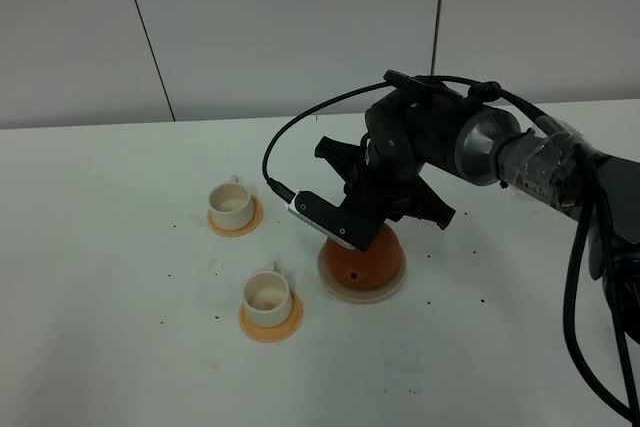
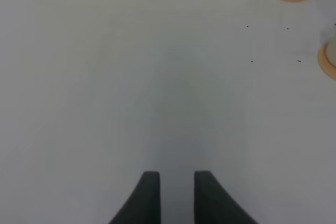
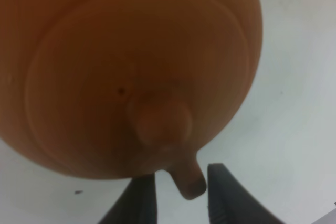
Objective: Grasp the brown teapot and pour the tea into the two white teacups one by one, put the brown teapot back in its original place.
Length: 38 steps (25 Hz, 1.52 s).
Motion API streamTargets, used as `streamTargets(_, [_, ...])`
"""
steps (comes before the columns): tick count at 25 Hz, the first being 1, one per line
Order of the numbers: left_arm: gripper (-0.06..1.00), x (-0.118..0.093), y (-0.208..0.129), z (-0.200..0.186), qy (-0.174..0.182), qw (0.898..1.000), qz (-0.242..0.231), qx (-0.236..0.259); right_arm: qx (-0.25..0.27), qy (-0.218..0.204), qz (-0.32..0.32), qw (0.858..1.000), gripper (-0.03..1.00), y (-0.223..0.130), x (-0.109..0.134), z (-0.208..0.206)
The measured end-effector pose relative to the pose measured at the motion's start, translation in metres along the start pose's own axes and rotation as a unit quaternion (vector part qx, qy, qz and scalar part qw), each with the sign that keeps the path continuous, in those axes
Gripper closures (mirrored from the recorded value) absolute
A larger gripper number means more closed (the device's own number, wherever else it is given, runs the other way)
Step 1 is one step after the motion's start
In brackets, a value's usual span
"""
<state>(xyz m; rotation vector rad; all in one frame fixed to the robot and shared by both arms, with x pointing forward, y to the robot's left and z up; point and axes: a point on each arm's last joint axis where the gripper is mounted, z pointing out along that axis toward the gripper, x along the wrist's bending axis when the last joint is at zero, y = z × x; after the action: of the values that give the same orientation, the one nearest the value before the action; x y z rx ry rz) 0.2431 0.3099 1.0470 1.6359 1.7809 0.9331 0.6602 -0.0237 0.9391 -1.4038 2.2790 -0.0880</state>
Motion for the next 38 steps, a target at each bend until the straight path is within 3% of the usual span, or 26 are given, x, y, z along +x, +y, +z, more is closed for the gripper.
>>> streamTargets(38, [0.71,0.0000,0.0000,0.0000,0.000,1.000,0.000,0.000,0.011,0.005,-0.030,0.999,0.73,0.0030,-0.0019,-0.0003])
